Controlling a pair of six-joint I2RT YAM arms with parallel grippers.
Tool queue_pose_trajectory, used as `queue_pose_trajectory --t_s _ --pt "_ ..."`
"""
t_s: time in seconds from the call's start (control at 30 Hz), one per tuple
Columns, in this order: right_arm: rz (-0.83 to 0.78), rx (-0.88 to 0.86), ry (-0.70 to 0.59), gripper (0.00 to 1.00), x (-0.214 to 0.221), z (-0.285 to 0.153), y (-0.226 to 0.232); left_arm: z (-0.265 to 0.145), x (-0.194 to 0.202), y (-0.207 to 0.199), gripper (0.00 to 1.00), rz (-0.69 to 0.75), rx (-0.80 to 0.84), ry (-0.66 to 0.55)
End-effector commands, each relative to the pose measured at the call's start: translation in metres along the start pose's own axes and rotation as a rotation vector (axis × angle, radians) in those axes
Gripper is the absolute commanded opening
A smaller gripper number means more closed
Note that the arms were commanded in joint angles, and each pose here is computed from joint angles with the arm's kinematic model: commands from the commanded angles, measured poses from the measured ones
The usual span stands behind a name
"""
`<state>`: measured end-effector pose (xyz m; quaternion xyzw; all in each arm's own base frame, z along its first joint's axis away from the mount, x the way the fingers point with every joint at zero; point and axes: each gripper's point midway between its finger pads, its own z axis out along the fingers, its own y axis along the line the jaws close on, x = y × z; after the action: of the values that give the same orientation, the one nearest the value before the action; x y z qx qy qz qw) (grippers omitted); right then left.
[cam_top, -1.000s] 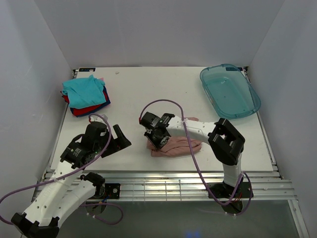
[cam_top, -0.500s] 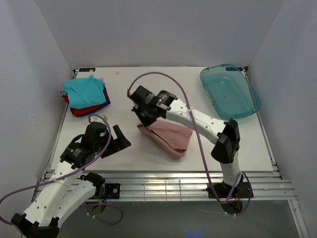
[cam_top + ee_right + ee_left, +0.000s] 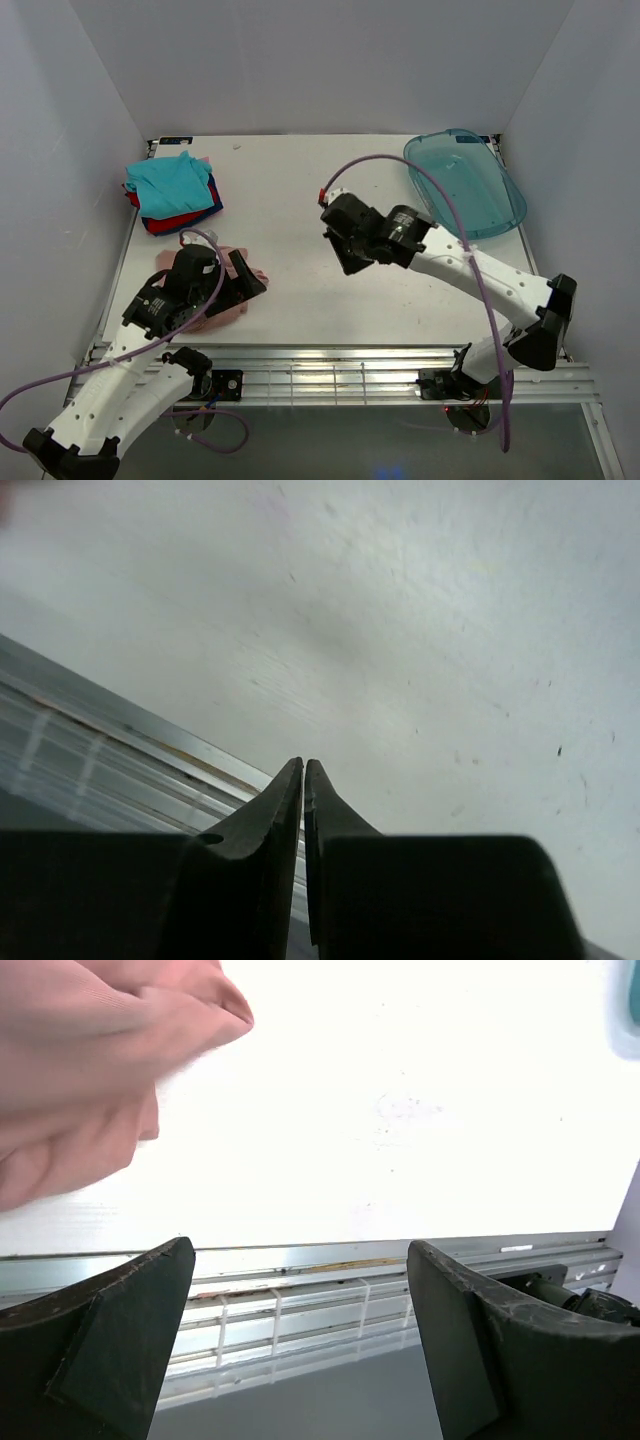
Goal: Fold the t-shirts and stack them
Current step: Flatten the tshirt out
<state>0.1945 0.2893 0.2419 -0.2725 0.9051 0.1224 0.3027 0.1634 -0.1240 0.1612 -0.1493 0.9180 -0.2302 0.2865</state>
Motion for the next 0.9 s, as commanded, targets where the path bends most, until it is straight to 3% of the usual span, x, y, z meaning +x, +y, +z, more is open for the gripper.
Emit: queue_pose_trajectory --t_s 0.0,0.1,0.27,0.47,0.6,0.77,0.8,0.83,0.87 --pt "0.023 0.132 0.205 0.1 0.078 0.045 -0.023 0.001 -0.008 -0.019 0.98 -0.012 0.079 -0.027" --pt "0.057 0.072 0.198 0.11 0.089 0.058 -0.013 0.012 -0.013 -0.008 0.98 -0.017 0.014 -0.051" --pt "0.083 -0.098 0.156 0.28 0.077 0.081 0.024 0.016 -0.043 0.039 0.98 -0.037 -0.292 -0.184" --pt "0.048 -0.136 0.163 0.3 0.048 0.091 0.051 0.043 -0.042 0.068 0.98 -0.018 -0.496 -0.152" --pt "0.029 -0.161 0.16 0.3 0.046 0.09 0.062 0.056 -0.04 0.086 0.98 -0.013 -0.573 -0.169" --pt "0.039 -0.196 0.135 0.31 0.048 0.084 0.065 0.085 -0.018 0.112 0.96 0.005 -0.662 -0.092" --pt "0.04 -0.191 0.135 0.31 0.051 0.083 0.062 0.09 -0.013 0.113 0.89 0.009 -0.661 -0.065" --pt "0.043 -0.18 0.138 0.31 0.055 0.083 0.059 0.097 -0.009 0.116 0.66 0.02 -0.666 -0.049" --pt "0.043 -0.18 0.138 0.31 0.055 0.082 0.058 0.099 -0.009 0.114 0.66 0.023 -0.652 -0.05"
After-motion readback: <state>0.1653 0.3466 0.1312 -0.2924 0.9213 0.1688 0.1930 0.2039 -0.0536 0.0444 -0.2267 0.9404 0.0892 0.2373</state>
